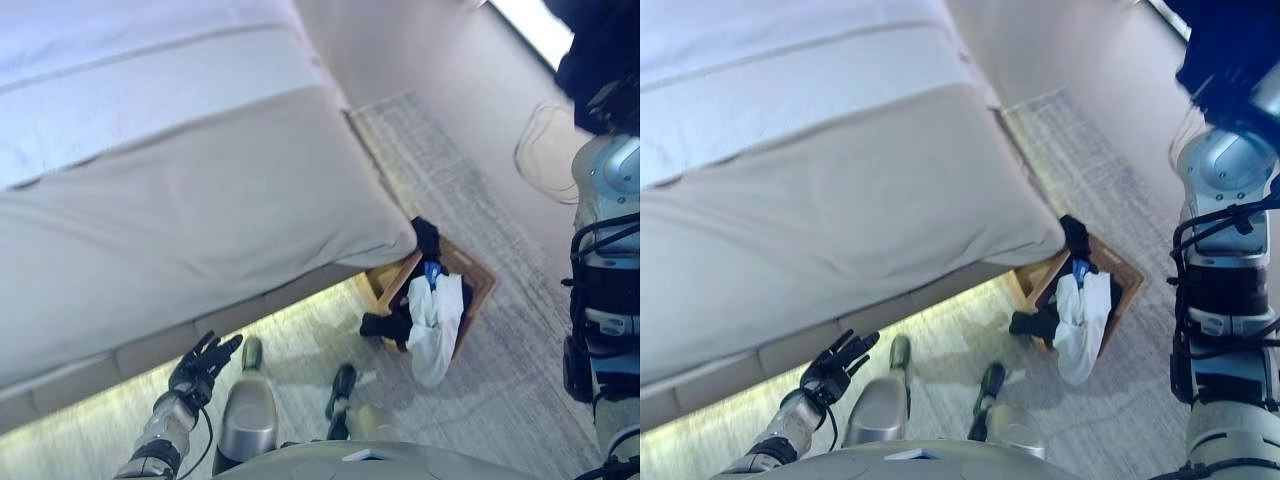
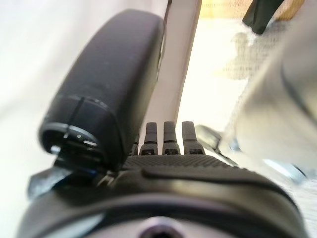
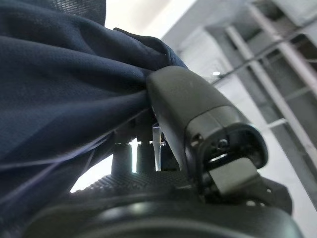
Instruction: Pick up the clothes from the bed and place them into the basket
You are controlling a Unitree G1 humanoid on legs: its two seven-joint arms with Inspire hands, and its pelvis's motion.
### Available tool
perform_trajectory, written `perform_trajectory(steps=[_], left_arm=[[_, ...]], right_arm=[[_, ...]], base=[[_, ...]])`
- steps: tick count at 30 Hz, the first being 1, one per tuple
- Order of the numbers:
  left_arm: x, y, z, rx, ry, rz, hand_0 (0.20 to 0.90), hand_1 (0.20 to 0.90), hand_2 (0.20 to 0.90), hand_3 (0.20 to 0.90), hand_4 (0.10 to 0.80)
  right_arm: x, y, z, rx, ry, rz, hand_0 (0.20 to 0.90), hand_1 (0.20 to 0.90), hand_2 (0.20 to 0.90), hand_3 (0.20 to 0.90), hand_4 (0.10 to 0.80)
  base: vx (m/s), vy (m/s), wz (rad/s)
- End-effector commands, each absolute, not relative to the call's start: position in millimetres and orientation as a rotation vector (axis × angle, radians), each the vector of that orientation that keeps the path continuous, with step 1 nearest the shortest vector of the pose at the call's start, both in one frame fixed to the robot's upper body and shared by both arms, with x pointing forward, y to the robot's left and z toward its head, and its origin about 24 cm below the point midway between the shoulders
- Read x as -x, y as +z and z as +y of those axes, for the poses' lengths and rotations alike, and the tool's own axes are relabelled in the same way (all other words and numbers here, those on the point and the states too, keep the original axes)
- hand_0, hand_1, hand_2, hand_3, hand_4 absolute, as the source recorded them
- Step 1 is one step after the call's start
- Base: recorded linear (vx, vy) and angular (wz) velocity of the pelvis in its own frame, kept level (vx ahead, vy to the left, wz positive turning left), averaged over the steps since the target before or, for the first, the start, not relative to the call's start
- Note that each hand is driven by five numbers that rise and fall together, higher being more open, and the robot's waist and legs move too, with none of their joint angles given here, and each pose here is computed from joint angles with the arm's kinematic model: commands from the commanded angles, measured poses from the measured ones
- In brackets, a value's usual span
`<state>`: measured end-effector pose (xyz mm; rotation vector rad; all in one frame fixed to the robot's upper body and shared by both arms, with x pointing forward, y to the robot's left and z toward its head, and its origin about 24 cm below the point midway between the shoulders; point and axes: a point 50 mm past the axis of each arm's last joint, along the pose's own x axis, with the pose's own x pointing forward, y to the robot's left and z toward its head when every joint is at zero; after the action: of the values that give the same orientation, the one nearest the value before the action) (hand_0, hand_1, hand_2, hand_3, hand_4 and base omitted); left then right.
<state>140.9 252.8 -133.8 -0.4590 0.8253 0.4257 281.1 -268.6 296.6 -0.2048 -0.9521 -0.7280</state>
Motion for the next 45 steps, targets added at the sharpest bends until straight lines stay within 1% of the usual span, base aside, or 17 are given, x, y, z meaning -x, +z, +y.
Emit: perform_trajectory(steps=[1, 7, 11, 13, 14, 15, 17, 22, 24, 27, 31, 32, 33, 37, 41, 45], left_arm=[[-121.7, -144.1, 245.5, 0.403, 0.368, 0.927, 0.9, 0.9, 0.9, 0.9, 0.8], [-113.5, -147.8, 245.6, 0.362, 0.324, 0.995, 0.9, 0.9, 0.9, 0.9, 0.8], [-116.7, -147.3, 242.8, 0.352, 0.277, 1.002, 0.9, 0.9, 0.9, 0.9, 0.8], [-122.9, -145.7, 241.0, 0.34, 0.25, 0.993, 0.9, 0.9, 0.9, 0.9, 0.8], [-131.2, -143.1, 239.5, 0.33, 0.232, 0.975, 0.9, 0.9, 0.9, 0.9, 0.8], [-152.4, -134.7, 237.5, 0.328, 0.202, 0.918, 0.9, 0.9, 0.9, 0.9, 0.8], [-177.5, -123.7, 233.7, 0.341, 0.179, 0.843, 0.9, 0.9, 0.9, 0.9, 0.8], [-209.5, -105.5, 227.2, 0.362, 0.15, 0.719, 0.9, 0.9, 0.9, 0.9, 0.8], [-227.8, -91.9, 225.8, 0.379, 0.139, 0.637, 0.9, 0.9, 0.9, 0.9, 0.8], [-246.9, -72.9, 227.0, 0.407, 0.111, 0.536, 0.9, 0.9, 0.9, 0.9, 0.8], [-253.6, -64.7, 221.8, 0.438, 0.074, 0.479, 0.9, 0.9, 0.9, 0.9, 0.8], [-253.2, -64.7, 219.8, 0.442, 0.066, 0.478, 0.9, 0.9, 0.9, 0.9, 0.8], [-251.3, -66.1, 215.5, 0.447, 0.053, 0.477, 0.9, 0.9, 0.9, 0.9, 0.8], [-244.4, -72.5, 207.1, 0.469, 0.042, 0.499, 0.9, 0.9, 0.9, 0.9, 0.8], [-240.0, -76.0, 204.5, 0.472, 0.046, 0.519, 0.9, 0.9, 0.9, 0.9, 0.8], [-236.9, -78.4, 206.5, 0.466, 0.046, 0.536, 0.9, 0.9, 0.9, 0.9, 0.8]], right_arm=[[-293.2, 293.5, -280.6, 0.433, -0.589, -0.787, 0.3, 0.3, 0.3, 0.2, 0.1], [-320.4, 242.3, -307.7, 0.633, -0.498, -0.399, 0.3, 0.3, 0.3, 0.2, 0.1], [-329.1, 224.8, -323.5, 0.718, -0.529, -0.24, 0.3, 0.3, 0.3, 0.2, 0.1], [-332.9, 215.1, -334.2, 0.736, -0.571, -0.159, 0.3, 0.3, 0.3, 0.2, 0.1], [-336.6, 212.0, -337.3, 0.731, -0.594, -0.113, 0.3, 0.3, 0.3, 0.2, 0.1], [-344.0, 207.6, -336.8, 0.692, -0.621, -0.068, 0.3, 0.3, 0.3, 0.2, 0.1], [-352.2, 205.1, -334.7, 0.695, -0.649, -0.043, 0.3, 0.3, 0.3, 0.2, 0.1], [-362.5, 215.1, -329.3, 0.724, -0.685, -0.047, 0.3, 0.3, 0.3, 0.2, 0.1], [-368.2, 224.8, -322.8, 0.716, -0.708, -0.08, 0.3, 0.3, 0.3, 0.2, 0.1], [-372.0, 240.2, -317.1, 0.726, -0.757, -0.119, 0.3, 0.3, 0.3, 0.2, 0.1], [-371.7, 259.8, -323.2, 0.734, -0.847, -0.121, 0.3, 0.3, 0.3, 0.2, 0.1], [-371.3, 261.0, -324.7, 0.73, -0.871, -0.107, 0.524, 0.524, 0.524, 0.461, 0.361], [-370.8, 263.5, -327.8, 0.732, -0.901, -0.097, 0.9, 0.9, 0.9, 0.9, 0.8], [-368.6, 274.5, -330.0, 0.725, -0.951, -0.141, 0.9, 0.9, 0.9, 0.9, 0.8], [-363.4, 282.3, -331.5, 0.712, -1.001, -0.224, 0.9, 0.9, 0.9, 0.9, 0.8], [-357.8, 278.1, -339.5, 0.737, -1.031, -0.203, 0.9, 0.9, 0.9, 0.9, 0.8]], base=[[0.017, -0.16, -0.25], [0.083, -0.175, -0.2], [0.029, -0.115, -0.09], [-0.06, -0.145, -0.02], [-0.323, -0.197, 0.0], [-0.425, -0.18, -0.02], [-0.417, -0.134, -0.09], [-0.21, -0.093, -0.1], [-0.215, -0.08, -0.11], [-0.148, -0.083, -0.13], [-0.082, 0.007, -0.04], [-0.071, 0.071, -0.01], [-0.054, 0.102, -0.04], [-0.021, 0.12, -0.07], [-0.022, 0.08, 0.02], [-0.032, 0.056, 0.05]])
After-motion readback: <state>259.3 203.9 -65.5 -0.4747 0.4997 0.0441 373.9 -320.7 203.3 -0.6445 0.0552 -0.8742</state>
